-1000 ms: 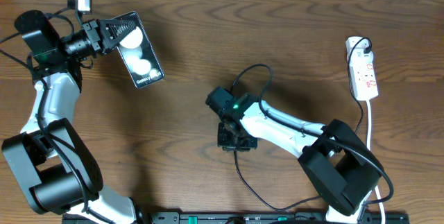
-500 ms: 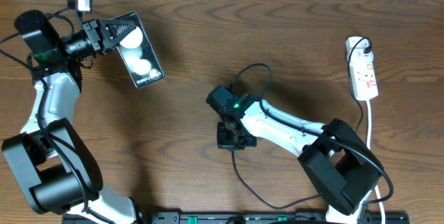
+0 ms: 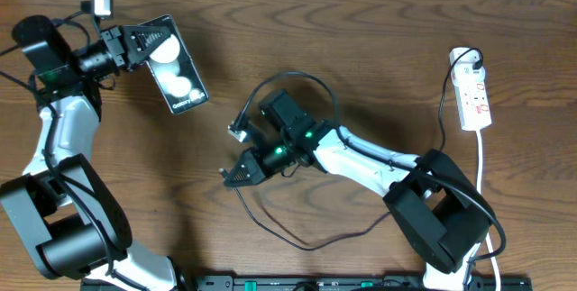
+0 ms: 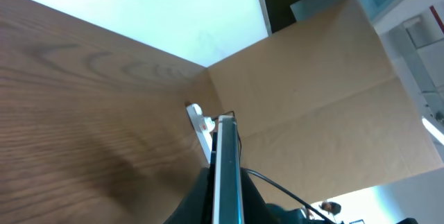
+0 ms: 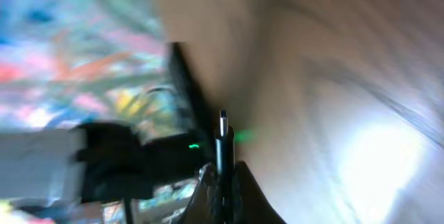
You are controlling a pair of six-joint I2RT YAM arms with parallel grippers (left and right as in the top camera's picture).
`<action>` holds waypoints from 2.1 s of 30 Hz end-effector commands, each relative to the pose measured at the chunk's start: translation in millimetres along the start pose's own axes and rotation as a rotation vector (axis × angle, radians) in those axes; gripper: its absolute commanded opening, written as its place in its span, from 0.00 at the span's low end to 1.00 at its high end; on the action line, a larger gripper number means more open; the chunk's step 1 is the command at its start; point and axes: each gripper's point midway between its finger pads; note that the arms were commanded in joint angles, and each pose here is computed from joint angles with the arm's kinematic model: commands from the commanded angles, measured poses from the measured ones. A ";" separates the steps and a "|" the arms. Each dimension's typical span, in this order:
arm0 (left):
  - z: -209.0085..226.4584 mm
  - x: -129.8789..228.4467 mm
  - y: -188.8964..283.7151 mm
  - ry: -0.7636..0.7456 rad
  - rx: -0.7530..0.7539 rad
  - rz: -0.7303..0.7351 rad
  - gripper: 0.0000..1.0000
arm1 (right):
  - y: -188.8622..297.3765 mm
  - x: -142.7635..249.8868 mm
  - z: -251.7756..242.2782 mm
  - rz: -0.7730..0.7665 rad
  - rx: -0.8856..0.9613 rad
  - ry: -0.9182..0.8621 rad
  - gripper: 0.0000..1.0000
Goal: Plug charger to phone and switch on socket
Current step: 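Carry the plug with the right gripper to the phone's bottom port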
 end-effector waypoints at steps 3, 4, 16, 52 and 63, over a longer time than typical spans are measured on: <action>-13.5 -1.1 10.0 -0.014 0.006 -0.004 0.07 | 17.5 -17.7 23.2 -0.050 -0.179 0.107 0.01; -13.5 -1.1 9.9 -0.008 0.006 -0.004 0.07 | 20.4 -20.6 24.9 -0.060 -0.193 0.125 0.01; -27.8 -16.1 10.0 0.092 0.008 -0.064 0.07 | 48.5 -64.7 32.9 -0.206 -0.222 0.246 0.01; -77.3 -4.3 -29.3 0.044 0.096 -0.018 0.07 | 98.5 -115.0 51.0 -0.411 -0.245 0.371 0.01; -81.0 5.5 -43.9 0.024 0.107 0.021 0.07 | 98.5 -115.1 51.4 -0.410 -0.248 0.363 0.01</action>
Point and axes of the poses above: each gripper's point midway between its finger pads, its own y axis back along the fingers, its own z axis along the line the jaws close on, x = y × z, and after that the axes turned 15 degrees about y, right-handed
